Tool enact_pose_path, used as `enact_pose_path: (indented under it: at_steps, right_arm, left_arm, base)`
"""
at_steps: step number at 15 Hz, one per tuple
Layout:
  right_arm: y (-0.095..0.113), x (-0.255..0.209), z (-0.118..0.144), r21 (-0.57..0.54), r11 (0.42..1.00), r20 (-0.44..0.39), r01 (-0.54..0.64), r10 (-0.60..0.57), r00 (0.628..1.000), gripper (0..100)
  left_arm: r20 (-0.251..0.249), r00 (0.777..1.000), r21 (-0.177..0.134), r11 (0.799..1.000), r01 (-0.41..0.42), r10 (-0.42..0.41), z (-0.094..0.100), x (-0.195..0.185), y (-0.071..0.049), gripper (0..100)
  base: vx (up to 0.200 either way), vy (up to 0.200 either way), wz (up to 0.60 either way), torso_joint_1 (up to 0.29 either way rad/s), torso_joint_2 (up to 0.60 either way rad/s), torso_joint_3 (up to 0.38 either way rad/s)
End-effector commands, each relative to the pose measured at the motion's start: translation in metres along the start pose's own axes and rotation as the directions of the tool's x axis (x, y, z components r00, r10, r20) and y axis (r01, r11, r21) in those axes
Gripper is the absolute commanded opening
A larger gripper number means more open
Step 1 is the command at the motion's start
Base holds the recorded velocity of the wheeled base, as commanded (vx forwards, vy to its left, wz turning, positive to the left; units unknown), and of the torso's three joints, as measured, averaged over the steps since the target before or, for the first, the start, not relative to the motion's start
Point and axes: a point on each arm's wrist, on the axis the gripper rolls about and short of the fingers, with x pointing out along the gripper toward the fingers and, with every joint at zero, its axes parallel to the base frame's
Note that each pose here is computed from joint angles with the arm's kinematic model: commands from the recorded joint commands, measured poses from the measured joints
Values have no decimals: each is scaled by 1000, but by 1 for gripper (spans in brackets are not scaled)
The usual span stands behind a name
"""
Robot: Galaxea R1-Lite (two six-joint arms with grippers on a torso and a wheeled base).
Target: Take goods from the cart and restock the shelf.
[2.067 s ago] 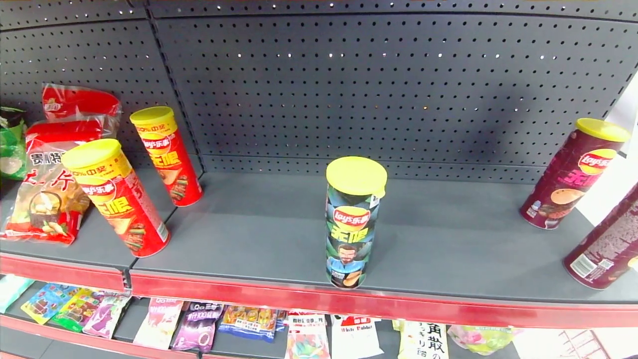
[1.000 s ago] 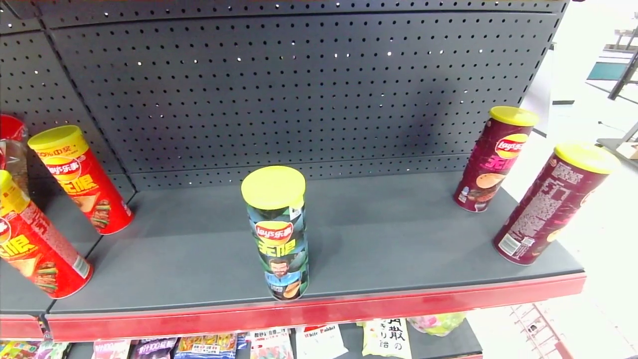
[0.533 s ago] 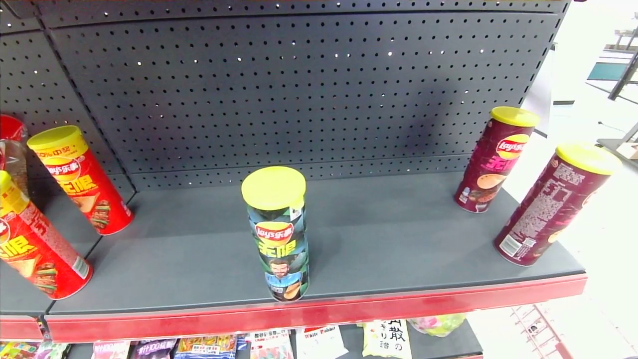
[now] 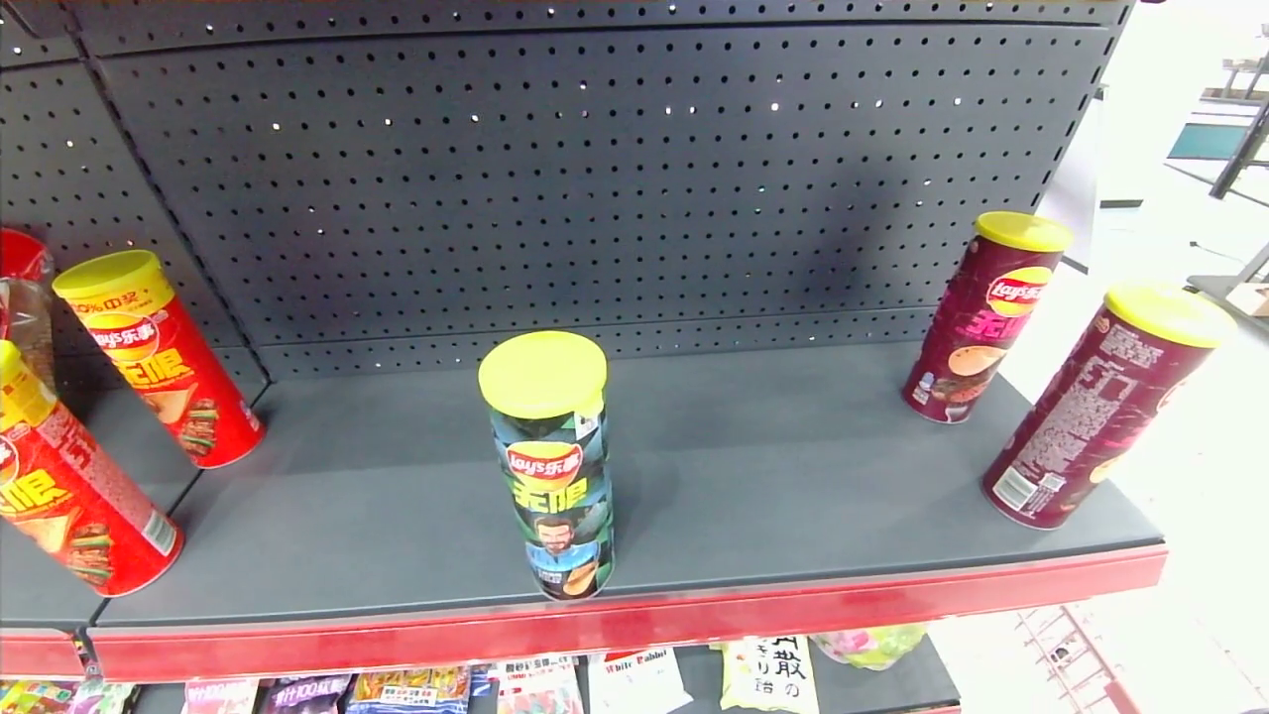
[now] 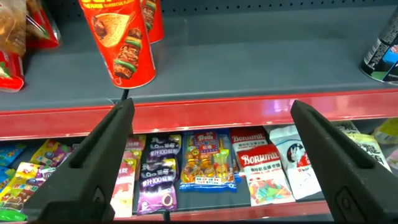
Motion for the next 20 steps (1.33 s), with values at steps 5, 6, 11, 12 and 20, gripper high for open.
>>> enact_pose_path:
  at_steps: [5, 6, 11, 12, 20]
  right_arm:
    - [-4, 16, 119, -31, 987, 81, -158, 160, 984, 0]
    - [-3, 28, 137, -36, 976, 62, -216, 217, 974, 0]
    - [29, 94, 182, -79, 823, -86, -562, 556, 827, 0]
    - [36, 104, 186, -77, 806, -108, -588, 579, 808, 0]
    - [93, 211, 207, -90, 766, -106, -637, 629, 770, 0]
  left_arm:
    - [-2, 1000, 2, 1000, 0, 0, 0, 0, 0, 100]
    - [-2, 1000, 2, 1000, 4, -4, 0, 0, 0, 100]
    - [0, 1000, 14, 1000, -5, 5, 0, 0, 0, 100]
    - [0, 1000, 16, 1000, -5, 5, 0, 0, 0, 100]
    - [0, 1000, 54, 999, -6, 6, 0, 0, 0, 100]
  base:
    - [0, 0, 0, 0, 0, 0]
    - [0, 0, 0, 0, 0, 0]
    - [0, 0, 0, 0, 0, 0]
    - [0, 0, 0, 0, 0, 0]
    - [0, 0, 0, 0, 0, 0]
